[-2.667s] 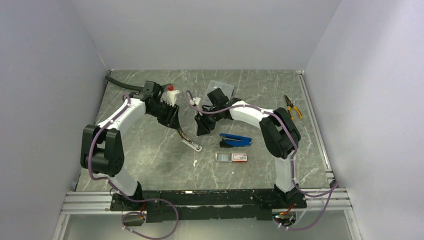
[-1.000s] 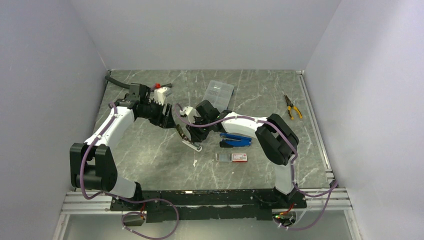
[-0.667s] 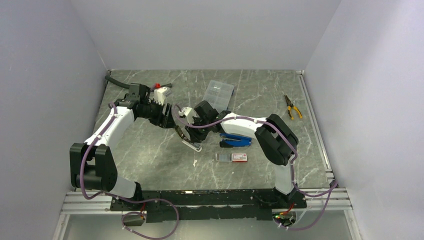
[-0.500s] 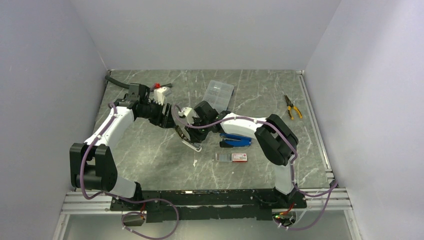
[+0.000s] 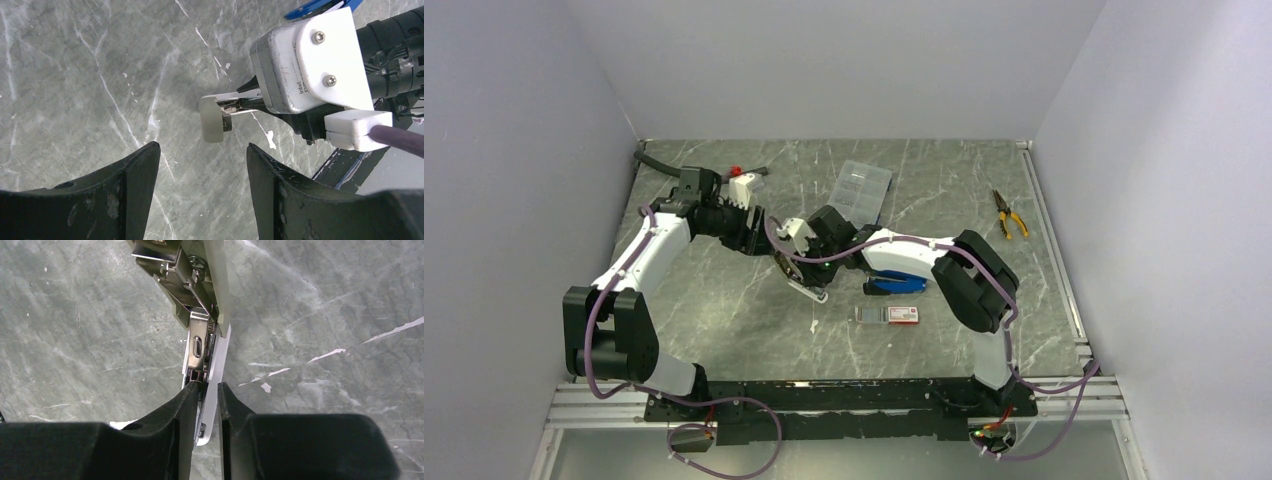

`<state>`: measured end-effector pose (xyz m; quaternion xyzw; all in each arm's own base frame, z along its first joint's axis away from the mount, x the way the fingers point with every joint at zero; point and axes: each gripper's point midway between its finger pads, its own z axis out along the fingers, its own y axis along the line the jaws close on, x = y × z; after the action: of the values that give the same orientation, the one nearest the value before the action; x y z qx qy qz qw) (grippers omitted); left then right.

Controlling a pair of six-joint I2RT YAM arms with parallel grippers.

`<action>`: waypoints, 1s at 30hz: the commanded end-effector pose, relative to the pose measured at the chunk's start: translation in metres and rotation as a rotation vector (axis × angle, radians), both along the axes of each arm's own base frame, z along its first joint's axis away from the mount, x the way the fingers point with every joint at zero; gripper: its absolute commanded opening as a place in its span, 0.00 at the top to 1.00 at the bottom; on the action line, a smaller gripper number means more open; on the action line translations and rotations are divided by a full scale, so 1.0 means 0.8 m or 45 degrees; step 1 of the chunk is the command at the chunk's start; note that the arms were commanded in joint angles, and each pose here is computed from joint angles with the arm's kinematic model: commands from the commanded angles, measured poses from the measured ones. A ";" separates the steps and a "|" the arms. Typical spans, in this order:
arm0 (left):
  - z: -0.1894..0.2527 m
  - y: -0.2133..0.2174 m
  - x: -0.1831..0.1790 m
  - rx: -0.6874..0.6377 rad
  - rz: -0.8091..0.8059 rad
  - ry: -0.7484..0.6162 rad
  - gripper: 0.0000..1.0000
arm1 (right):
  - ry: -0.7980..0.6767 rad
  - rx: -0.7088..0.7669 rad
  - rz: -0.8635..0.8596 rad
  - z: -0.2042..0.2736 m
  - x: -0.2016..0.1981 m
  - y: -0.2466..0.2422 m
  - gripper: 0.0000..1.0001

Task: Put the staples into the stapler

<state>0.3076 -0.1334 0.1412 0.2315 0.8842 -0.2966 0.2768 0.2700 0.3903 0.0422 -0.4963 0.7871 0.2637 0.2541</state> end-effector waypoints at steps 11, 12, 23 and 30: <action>0.013 -0.016 -0.003 -0.110 -0.115 -0.058 0.30 | -0.101 0.034 0.012 0.027 0.015 0.017 0.84; 0.014 -0.019 -0.003 -0.123 -0.136 -0.075 0.30 | -0.098 0.038 0.014 0.028 0.015 0.017 0.84; 0.016 -0.023 -0.007 -0.207 -0.403 -0.369 0.28 | -0.006 0.101 0.042 0.026 0.007 0.017 0.88; -0.003 -0.025 -0.014 -0.183 -0.603 -0.553 0.27 | 0.020 0.132 0.052 0.027 0.004 0.016 0.89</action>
<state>0.2971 -0.1475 0.1329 0.3849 0.7740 -0.3646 0.3461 0.2723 0.3943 0.0513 -0.4980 0.7780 0.2863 0.2543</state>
